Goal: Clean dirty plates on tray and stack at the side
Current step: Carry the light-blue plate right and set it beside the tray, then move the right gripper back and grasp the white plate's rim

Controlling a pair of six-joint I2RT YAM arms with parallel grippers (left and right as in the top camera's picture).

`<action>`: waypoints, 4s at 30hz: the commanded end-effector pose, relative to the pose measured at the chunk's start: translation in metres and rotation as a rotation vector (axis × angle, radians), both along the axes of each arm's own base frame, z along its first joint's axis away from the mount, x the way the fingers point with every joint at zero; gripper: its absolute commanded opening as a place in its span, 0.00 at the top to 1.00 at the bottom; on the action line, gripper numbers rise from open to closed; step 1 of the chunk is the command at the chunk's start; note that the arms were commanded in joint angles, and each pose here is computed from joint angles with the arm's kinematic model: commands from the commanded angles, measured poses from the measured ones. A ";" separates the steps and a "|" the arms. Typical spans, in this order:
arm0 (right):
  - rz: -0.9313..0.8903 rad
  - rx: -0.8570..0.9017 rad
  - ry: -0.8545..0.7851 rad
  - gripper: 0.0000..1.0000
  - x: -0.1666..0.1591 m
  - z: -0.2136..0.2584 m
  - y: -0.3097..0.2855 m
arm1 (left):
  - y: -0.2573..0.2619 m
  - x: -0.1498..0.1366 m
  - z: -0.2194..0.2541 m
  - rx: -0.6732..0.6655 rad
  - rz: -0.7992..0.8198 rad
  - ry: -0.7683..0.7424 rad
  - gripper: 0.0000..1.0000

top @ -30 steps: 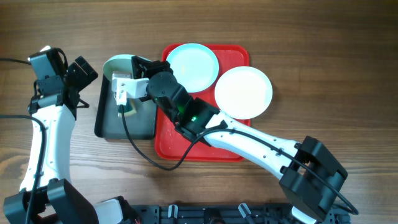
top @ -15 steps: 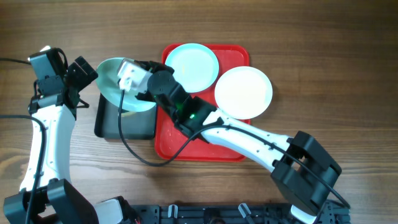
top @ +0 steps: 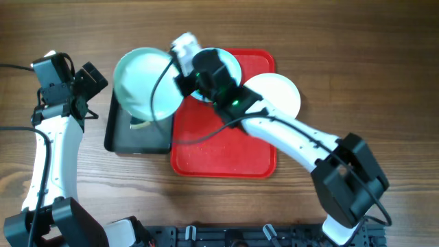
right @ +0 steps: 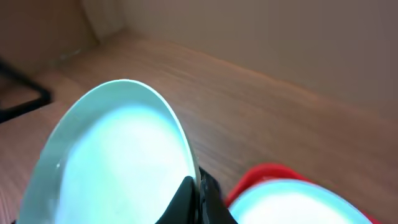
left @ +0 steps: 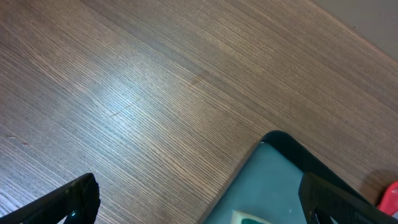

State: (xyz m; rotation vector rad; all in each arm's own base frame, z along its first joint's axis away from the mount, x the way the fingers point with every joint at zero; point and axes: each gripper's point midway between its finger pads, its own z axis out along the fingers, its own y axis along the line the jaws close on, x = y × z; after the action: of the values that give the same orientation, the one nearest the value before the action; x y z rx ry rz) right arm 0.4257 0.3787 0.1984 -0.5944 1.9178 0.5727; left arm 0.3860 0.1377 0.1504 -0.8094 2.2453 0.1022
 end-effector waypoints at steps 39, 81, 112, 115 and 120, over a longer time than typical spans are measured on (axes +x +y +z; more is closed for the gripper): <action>-1.081 -0.191 0.833 0.96 -0.044 -0.143 -0.499 | 0.001 0.004 0.012 -0.002 0.008 -0.035 0.00; -0.256 -0.122 0.716 0.63 -0.020 -0.115 -0.329 | 0.001 0.004 0.012 -0.002 0.008 -0.035 0.00; -0.344 -0.151 0.963 0.96 -0.060 -0.172 -0.317 | 0.001 0.004 0.012 -0.002 0.008 -0.035 0.00; -0.344 -0.158 1.023 0.96 -0.073 -0.174 -0.312 | 0.001 0.004 0.012 -0.002 0.008 -0.035 0.00; -0.304 -0.191 1.086 0.96 -0.092 -0.175 -0.285 | 0.001 0.004 0.012 -0.002 0.008 -0.035 0.00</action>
State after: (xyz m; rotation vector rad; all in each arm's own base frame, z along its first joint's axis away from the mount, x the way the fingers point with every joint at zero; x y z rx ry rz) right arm 0.3464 0.0766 0.0323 -0.0500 2.9760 0.5458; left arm 0.3860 0.1377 0.1504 -0.8171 2.2424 0.0990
